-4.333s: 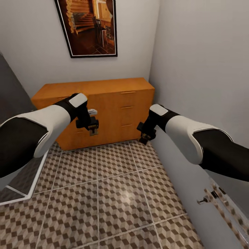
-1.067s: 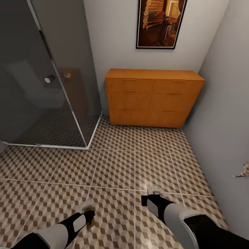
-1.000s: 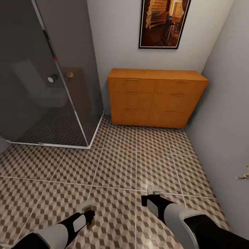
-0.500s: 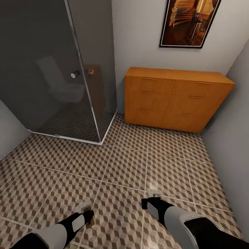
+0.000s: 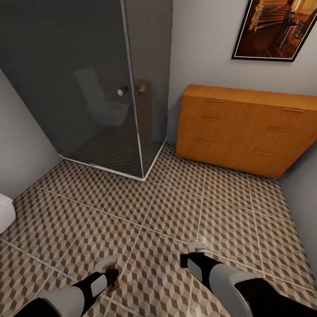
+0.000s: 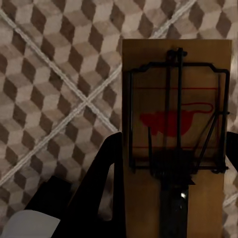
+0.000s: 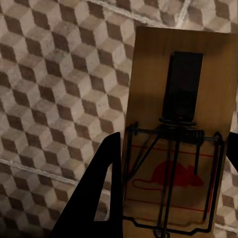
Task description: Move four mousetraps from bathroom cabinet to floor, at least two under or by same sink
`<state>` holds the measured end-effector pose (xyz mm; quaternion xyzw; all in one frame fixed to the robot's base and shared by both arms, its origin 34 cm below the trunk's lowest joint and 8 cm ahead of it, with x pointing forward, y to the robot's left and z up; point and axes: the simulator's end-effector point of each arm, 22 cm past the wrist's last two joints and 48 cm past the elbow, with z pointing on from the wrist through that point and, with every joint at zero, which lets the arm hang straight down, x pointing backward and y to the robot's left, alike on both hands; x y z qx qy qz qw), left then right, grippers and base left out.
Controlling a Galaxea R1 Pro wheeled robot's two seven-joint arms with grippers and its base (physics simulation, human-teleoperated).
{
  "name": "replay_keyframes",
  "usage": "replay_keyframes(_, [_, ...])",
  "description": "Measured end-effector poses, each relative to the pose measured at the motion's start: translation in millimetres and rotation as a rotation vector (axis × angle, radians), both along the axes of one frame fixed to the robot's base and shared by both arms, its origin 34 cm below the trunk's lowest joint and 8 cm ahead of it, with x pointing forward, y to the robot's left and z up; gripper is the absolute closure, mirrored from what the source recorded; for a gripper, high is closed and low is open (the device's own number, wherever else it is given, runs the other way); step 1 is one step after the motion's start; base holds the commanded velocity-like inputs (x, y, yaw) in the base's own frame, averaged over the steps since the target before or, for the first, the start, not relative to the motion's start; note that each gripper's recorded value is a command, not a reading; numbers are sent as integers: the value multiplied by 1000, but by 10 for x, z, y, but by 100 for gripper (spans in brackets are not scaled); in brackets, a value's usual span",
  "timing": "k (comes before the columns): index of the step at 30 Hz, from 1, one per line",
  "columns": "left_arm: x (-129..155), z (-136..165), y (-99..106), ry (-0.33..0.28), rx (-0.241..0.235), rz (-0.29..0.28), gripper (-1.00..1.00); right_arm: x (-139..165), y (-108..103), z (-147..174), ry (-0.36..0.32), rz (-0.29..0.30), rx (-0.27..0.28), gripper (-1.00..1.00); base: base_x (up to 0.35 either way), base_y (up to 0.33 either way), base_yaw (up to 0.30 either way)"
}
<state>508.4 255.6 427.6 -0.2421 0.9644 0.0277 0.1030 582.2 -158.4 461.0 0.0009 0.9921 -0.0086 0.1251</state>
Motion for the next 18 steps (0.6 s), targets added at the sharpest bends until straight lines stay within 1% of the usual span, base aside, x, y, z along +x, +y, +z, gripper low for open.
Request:
replay_keyframes(10, [-137, -52, 2, 19, 1, 0, 100, -63, 3, -43, 12, 1, 1, 100, 0, 0, 274])
replay_keyframes(18, [-183, -76, 4, 27, 1, 1, 100, -87, 5, -66, 17, 3, 2, 100, 0, 0, 274])
